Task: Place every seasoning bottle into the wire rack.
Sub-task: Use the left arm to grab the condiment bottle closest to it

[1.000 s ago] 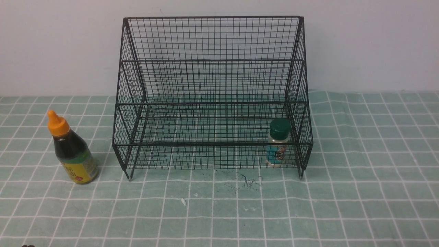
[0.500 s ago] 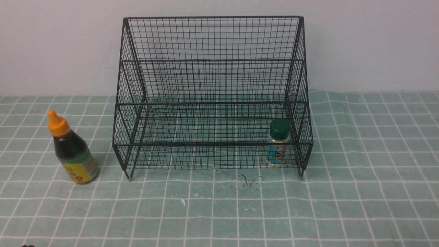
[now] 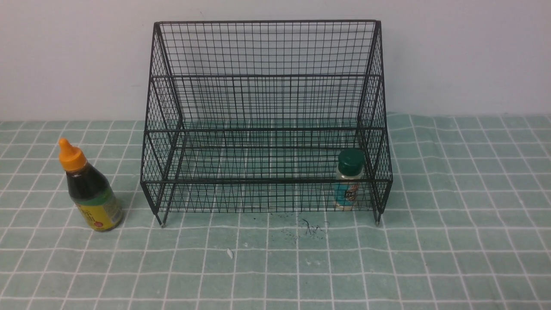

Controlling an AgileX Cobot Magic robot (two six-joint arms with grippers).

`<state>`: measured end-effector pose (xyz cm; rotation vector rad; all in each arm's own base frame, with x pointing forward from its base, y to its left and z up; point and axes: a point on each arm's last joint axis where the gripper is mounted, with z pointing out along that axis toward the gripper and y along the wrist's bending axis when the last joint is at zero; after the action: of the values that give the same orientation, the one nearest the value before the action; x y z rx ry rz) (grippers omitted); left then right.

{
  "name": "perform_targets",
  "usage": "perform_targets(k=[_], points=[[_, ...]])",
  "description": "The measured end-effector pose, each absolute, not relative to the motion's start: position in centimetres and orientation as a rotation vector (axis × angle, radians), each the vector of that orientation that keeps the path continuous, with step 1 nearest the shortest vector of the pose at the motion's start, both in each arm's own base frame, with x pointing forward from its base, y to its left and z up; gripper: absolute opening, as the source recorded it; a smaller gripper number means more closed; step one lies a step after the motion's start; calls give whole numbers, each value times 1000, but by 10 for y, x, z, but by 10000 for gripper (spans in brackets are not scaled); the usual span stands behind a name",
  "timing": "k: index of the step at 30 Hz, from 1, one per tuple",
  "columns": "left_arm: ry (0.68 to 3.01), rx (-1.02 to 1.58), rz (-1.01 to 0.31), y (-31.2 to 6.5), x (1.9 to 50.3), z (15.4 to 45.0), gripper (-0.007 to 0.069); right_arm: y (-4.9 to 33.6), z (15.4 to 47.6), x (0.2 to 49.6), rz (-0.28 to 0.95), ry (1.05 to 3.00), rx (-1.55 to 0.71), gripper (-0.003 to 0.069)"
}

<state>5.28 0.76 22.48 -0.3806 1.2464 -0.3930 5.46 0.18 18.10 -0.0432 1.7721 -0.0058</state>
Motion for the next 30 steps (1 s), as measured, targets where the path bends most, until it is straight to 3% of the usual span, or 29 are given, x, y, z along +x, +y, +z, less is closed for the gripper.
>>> perform_targets(k=[2,5,9,11,12,13,15,19,30], points=[[1166,-388,-403,10,49,242,-6,2,181,55,-6,1773,-43,-15],[1134,-279,-384,4,38,293,-6,2,181,55,-6,1773,-44,-15],[1381,-153,-363,-8,47,332,-6,2,181,55,-10,1773,-48,-15],[1770,-66,-376,-19,72,347,-6,2,181,55,-10,1774,-48,-15],[1775,-66,-373,-19,75,349,-6,2,181,55,-10,1774,-48,-15],[2032,-15,-360,-23,97,352,-6,2,181,55,-10,1774,-48,-15],[2259,51,-300,-24,124,350,-6,2,181,55,-10,1774,-48,-15],[2493,112,-184,-20,175,344,-6,2,181,55,-10,1774,-48,-15],[2640,-71,-115,22,299,351,2,2,181,55,-11,1774,-49,-15]])
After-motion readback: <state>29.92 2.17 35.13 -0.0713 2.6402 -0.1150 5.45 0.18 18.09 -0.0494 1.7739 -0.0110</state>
